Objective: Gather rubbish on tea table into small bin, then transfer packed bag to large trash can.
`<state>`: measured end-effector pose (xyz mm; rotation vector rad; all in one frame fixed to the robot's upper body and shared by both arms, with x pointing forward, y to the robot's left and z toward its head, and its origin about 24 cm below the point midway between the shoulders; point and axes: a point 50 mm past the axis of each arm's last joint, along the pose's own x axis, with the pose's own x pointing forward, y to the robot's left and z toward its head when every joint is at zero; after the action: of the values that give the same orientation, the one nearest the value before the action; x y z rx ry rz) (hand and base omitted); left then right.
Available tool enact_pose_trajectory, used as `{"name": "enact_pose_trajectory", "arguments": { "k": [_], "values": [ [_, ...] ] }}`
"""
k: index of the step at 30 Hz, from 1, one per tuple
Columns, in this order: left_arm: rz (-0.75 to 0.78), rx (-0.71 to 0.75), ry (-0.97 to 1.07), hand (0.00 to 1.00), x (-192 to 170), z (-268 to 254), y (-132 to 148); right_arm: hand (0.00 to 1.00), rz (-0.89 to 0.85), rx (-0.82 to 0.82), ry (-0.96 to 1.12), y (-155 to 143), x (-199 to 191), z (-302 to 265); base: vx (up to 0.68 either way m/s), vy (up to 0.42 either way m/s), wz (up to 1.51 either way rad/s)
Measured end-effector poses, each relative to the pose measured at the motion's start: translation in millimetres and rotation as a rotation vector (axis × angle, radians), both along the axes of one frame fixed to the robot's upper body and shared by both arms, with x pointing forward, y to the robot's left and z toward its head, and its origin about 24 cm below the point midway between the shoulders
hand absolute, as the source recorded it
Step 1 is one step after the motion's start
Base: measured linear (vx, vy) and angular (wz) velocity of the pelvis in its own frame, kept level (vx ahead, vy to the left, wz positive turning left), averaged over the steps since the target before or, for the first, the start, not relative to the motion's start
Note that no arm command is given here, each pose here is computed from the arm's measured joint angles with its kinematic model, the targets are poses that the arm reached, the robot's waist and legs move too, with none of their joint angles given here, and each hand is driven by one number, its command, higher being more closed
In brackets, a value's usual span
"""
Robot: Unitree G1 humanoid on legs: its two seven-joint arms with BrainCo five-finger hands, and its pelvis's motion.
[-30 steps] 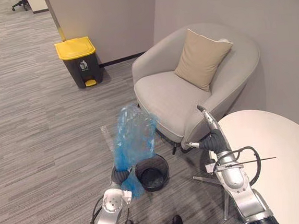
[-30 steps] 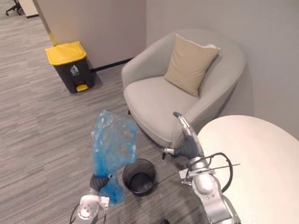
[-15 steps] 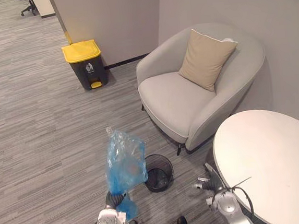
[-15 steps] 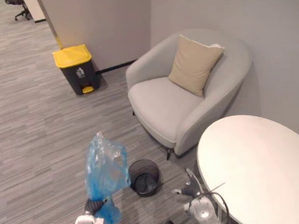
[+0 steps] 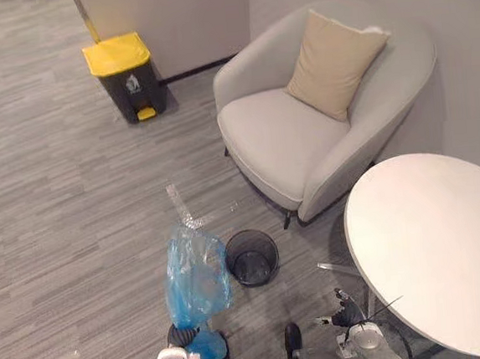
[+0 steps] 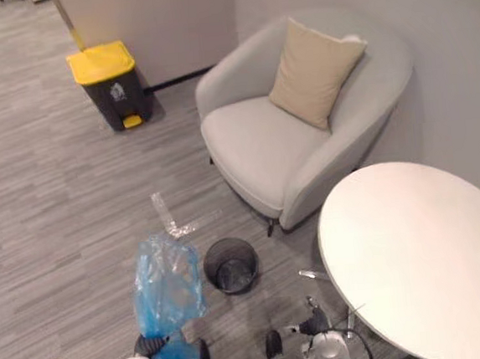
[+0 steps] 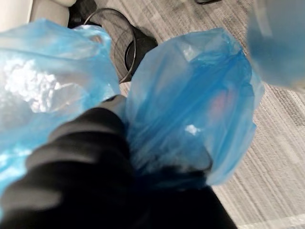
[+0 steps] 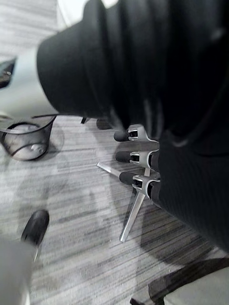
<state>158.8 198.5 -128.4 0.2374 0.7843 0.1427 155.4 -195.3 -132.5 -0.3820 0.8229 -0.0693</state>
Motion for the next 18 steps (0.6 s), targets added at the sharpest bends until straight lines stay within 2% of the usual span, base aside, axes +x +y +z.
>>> {"name": "enact_pose_trajectory", "arguments": {
  "k": [5, 10, 18],
  "values": [
    [0.015, 0.000, -0.075, 1.00, 12, 11, 5, 0.00, -0.008, -0.001, -0.015, 0, 5, 2, 0.00, -0.043, 0.57],
    [0.011, -0.027, -0.063, 1.00, 9, 8, -5, 0.00, 0.003, -0.016, -0.106, 1, 36, 17, -0.10, -0.058, 0.29],
    [-0.037, -0.044, -0.076, 1.00, 17, 10, -19, 0.00, -0.073, -0.024, -0.095, -5, 24, 13, -0.12, 0.019, 0.81]
  ]
}}
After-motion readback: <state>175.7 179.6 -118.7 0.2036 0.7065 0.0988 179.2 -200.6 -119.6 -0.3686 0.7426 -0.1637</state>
